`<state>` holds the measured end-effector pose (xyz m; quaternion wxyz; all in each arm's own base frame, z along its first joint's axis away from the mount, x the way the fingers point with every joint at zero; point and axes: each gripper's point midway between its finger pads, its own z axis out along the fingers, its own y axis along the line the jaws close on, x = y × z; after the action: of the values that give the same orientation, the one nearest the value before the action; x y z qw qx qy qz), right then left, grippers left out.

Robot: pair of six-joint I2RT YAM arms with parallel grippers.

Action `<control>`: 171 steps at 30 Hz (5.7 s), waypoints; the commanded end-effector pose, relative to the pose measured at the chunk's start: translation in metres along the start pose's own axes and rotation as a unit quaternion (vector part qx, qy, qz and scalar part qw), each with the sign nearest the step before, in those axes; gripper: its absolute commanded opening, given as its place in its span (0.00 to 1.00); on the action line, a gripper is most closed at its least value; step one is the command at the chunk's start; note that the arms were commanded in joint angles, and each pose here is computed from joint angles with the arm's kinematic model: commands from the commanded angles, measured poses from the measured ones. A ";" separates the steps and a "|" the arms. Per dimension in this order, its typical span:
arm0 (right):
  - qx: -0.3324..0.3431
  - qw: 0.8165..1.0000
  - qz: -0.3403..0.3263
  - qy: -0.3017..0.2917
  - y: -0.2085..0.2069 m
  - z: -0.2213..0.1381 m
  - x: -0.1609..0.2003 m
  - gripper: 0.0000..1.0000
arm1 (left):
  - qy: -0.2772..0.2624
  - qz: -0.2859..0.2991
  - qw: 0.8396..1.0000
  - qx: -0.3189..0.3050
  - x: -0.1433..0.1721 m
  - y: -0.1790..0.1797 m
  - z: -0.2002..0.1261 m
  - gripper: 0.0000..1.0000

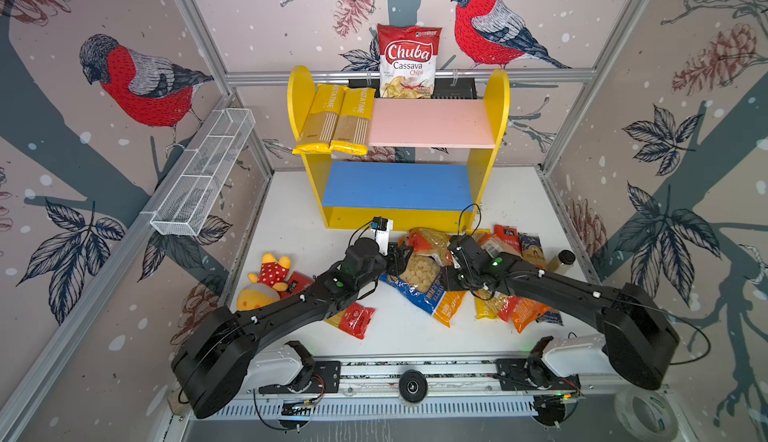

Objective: Arrange pasta packages on shelves
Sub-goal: Rotate the pasta bag, then pick up the pasta bag from the middle-right of the table, then place the pasta bag in the pasta bag, then pick up the pasta bag.

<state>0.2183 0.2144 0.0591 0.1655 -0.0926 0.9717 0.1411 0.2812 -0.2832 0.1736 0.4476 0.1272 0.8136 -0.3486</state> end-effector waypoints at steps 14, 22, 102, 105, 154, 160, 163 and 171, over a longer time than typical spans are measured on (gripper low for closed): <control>0.163 0.983 0.056 -0.066 -0.111 -0.013 -0.069 0.53 | -0.017 0.005 0.999 0.050 -0.010 -0.029 0.014 0.57; 0.198 0.978 0.053 -0.045 -0.092 -0.016 -0.040 0.56 | -0.010 0.008 0.999 0.048 -0.005 -0.026 0.018 0.57; -0.276 0.954 -0.038 -0.114 0.101 -0.081 -0.061 0.70 | 0.034 -0.250 0.967 0.044 0.004 0.060 -0.015 0.59; -0.299 0.948 0.004 -0.108 0.083 -0.069 -0.070 0.72 | 0.039 -0.259 0.964 0.050 0.006 0.058 -0.010 0.60; -0.484 0.835 -0.140 -0.221 0.171 -0.155 -0.050 0.02 | -0.111 -0.269 0.948 0.127 -0.055 0.048 -0.084 0.81; -0.521 0.798 -0.171 -0.252 0.190 -0.195 -0.048 0.02 | -0.161 -0.207 0.942 0.208 -0.080 -0.003 -0.103 0.80; -0.536 0.783 -0.185 -0.257 0.200 -0.210 -0.048 0.02 | -0.173 -0.178 0.942 0.224 -0.091 -0.019 -0.107 0.78; -0.559 0.756 -0.196 -0.280 0.206 -0.241 -0.051 0.05 | -0.203 -0.136 0.922 0.301 -0.128 -0.052 -0.119 0.52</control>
<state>0.1565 0.3442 0.2831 0.2927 -0.2693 0.6905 0.6042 0.2609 -0.2244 0.3126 0.4625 0.0247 0.6153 -0.6379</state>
